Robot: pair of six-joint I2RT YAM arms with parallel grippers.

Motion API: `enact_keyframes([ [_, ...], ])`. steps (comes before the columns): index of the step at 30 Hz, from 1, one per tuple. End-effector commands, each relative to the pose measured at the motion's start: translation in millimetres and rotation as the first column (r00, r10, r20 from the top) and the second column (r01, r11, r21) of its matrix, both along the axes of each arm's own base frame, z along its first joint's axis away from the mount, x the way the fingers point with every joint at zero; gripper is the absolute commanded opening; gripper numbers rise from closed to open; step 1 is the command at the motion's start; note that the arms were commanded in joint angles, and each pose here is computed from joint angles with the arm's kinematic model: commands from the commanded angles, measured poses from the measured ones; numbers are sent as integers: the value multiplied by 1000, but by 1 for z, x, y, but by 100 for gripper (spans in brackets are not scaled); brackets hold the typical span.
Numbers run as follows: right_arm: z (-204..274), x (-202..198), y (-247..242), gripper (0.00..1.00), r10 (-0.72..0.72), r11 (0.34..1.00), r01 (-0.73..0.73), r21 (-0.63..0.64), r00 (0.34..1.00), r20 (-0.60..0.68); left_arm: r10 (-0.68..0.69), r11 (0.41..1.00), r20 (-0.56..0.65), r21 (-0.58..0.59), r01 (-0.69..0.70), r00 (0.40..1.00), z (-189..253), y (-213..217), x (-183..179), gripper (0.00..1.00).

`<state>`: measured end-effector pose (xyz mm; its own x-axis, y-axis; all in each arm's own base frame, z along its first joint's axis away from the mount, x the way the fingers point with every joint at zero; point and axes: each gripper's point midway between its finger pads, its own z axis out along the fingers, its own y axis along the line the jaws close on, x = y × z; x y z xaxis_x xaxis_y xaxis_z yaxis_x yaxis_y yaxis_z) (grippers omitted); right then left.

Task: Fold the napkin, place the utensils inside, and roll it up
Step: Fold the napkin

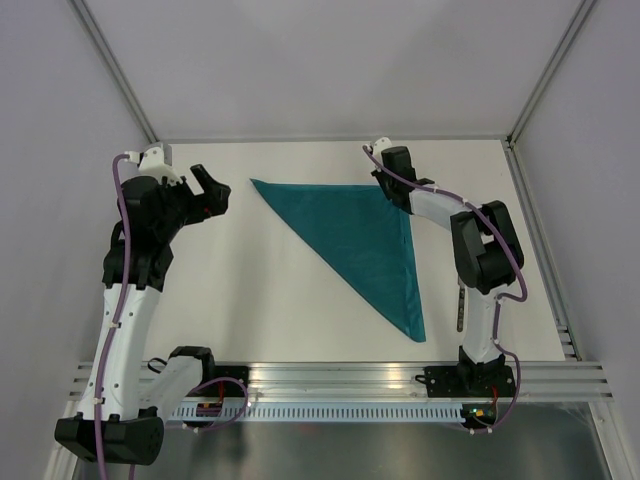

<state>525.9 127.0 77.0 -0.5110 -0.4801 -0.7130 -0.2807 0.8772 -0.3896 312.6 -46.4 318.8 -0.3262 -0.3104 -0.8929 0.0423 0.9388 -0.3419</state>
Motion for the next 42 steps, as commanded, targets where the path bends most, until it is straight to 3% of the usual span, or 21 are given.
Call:
enact_keyframes([
  [1,21,18,-9,1,-33,999,35,-20,998,58,-14,999,38,32,13,999,6,2,5,100],
  [42,11,36,-30,0,-66,994,71,-81,996,54,-13,999,15,35,12,1000,-4,2,7,100],
])
